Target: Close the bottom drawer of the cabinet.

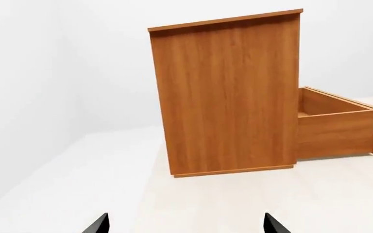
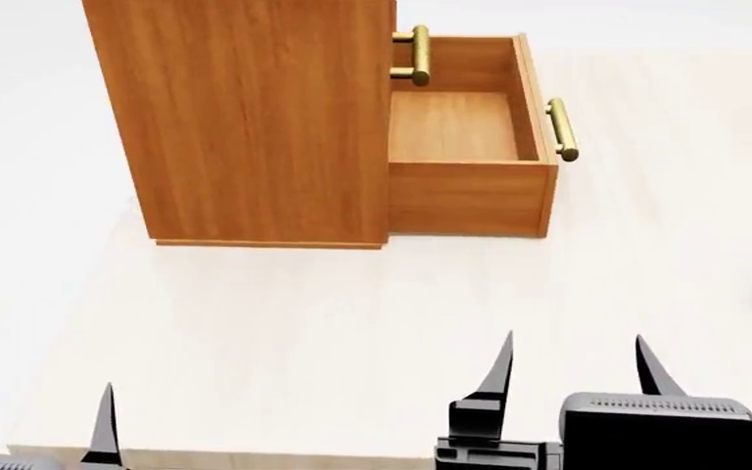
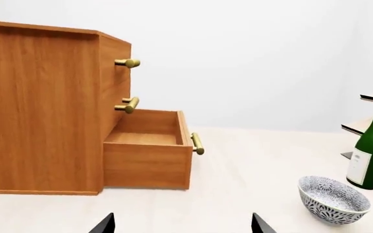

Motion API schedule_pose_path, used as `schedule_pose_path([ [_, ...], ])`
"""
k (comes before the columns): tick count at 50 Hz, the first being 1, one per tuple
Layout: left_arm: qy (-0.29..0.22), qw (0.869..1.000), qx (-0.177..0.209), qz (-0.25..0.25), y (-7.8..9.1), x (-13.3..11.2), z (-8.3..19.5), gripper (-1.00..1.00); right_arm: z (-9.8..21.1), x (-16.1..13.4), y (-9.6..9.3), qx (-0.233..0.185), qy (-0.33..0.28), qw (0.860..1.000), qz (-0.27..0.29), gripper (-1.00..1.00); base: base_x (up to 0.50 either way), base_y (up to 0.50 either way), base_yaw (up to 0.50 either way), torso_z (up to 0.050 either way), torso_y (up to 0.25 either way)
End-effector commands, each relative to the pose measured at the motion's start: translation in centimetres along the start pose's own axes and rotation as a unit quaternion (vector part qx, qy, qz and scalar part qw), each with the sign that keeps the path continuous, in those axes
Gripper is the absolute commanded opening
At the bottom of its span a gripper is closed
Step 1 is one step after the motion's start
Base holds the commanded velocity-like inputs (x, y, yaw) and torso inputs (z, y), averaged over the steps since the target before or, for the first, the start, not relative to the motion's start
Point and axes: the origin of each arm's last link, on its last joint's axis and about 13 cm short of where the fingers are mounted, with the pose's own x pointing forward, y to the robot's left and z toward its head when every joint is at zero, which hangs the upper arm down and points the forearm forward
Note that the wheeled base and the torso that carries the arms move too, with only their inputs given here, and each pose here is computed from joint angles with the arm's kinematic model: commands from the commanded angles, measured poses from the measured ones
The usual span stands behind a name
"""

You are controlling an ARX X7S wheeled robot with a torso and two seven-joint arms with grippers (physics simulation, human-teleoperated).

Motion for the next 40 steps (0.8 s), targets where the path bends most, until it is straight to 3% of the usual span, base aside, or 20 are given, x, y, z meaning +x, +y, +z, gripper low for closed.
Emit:
schedule_pose_path([
  [1, -0.013, 1.000, -0.004, 0.014, 0.19, 0.29, 0.13, 1.00, 0.18, 0.14, -0.21, 0.009, -0.004, 1.000, 0.003, 1.00, 0.00, 0.00, 0.00, 0.000, 0.000],
  [7, -0.013, 1.000, -0.005, 0.013, 0.14, 0.35, 0.24, 1.00, 0.45, 0.10, -0.34, 0.012, -0.012, 1.000, 0.013, 1.00, 0.10, 0.00, 0.00, 0.000, 0.000],
  [40, -0.012, 1.000, -0.005, 0.015, 0.17, 0.14, 0.12, 1.00, 0.36, 0.11, -0.32, 0.011, -0.012, 1.000, 0.015, 1.00, 0.50, 0.00, 0.00, 0.000, 0.000],
])
